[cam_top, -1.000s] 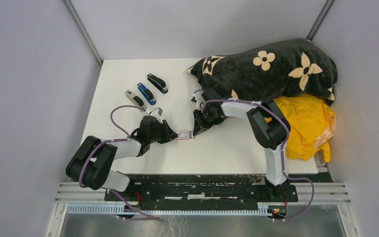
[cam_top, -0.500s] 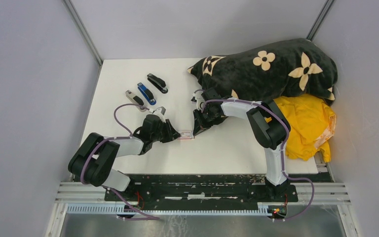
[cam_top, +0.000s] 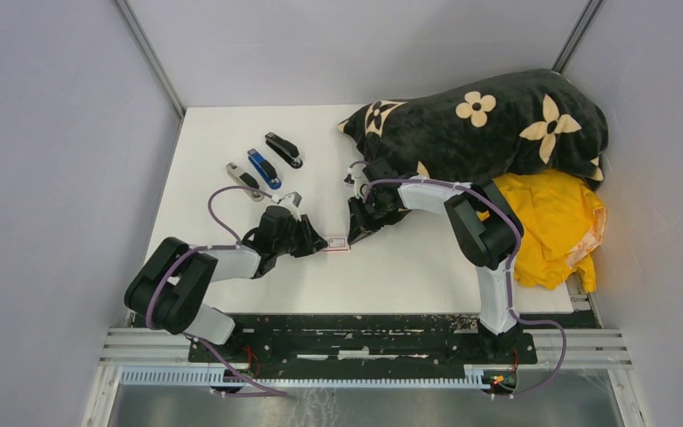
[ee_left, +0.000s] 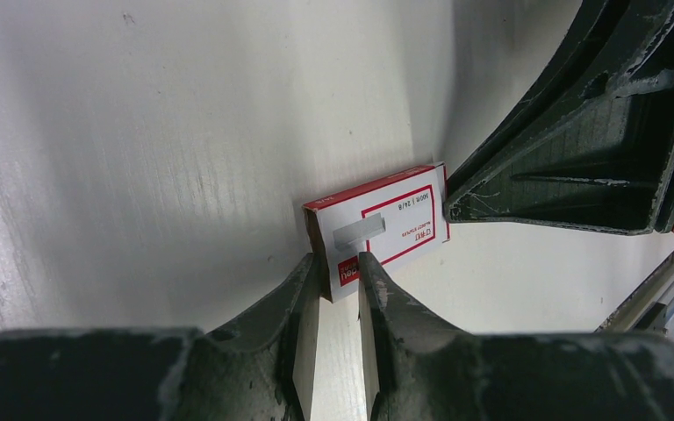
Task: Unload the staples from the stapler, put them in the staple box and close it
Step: Move the staple box to the center of the board.
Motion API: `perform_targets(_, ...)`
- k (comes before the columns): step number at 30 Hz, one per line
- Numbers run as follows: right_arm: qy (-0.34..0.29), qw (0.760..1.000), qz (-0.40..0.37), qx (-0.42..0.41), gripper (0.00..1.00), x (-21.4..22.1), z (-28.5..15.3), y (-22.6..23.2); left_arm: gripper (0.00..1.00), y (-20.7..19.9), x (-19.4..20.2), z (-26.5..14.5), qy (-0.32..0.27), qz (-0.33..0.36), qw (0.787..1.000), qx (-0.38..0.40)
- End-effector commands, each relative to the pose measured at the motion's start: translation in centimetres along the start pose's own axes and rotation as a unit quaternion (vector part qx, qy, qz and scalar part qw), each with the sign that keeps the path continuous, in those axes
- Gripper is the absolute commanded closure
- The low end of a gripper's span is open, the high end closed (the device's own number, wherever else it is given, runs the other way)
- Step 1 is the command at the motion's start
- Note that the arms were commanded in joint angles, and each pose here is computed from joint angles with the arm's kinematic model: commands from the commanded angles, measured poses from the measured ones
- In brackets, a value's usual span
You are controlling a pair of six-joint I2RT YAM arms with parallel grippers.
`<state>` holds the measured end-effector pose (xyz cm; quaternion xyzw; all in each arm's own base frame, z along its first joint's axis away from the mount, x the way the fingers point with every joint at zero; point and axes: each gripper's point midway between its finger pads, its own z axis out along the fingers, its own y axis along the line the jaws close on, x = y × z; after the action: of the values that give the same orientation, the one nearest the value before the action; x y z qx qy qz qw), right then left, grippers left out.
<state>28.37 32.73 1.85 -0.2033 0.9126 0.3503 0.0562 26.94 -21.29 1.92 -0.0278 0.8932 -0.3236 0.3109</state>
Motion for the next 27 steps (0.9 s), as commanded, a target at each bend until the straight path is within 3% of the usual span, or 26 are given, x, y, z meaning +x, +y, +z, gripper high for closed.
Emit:
perform_targets(1, -0.007, 1.000, -0.018, -0.002, 0.82, -1.1, 0.1, 0.4, 0.68, 0.8, 1.3, 0.2, 0.021, 0.011, 1.000, -0.017)
perform_targets(7, -0.028, 0.999, -0.033, 0.000, 0.65, -1.7, -2.5, 0.5, 0.63, 0.8, 0.0, -1.1, -0.014, 0.012, 0.999, -0.028)
perform_targets(10, -0.033, 0.999, -0.041, -0.002, 0.65, -1.8, -3.1, 0.8, 0.59, 0.6, -0.9, -1.9, -0.034, 0.013, 0.999, -0.031)
perform_targets(13, -0.033, 0.999, -0.043, 0.003, 0.72, -1.7, -3.3, 0.6, 0.58, 0.7, -1.5, -2.8, -0.051, 0.015, 0.998, -0.043)
perform_targets(15, -0.030, 0.999, -0.041, 0.011, 0.81, -1.5, -3.1, 0.2, 0.62, 1.3, -1.6, -3.2, -0.058, 0.017, 0.996, -0.061)
perform_targets(18, -0.023, 0.999, -0.037, 0.024, 0.87, -1.3, -2.8, -0.5, 0.83, 2.4, -1.5, -3.4, -0.055, 0.021, 0.994, -0.088)
perform_targets(20, -0.018, 0.999, -0.035, 0.031, 0.89, -1.1, -2.5, -1.0, 0.91, 2.8, -1.1, -3.2, -0.045, 0.022, 0.994, -0.097)
perform_targets(27, -0.007, 0.999, -0.025, 0.035, 0.90, -0.7, -1.7, -1.6, 0.95, 2.6, 0.0, -1.5, -0.006, 0.019, 0.996, -0.083)
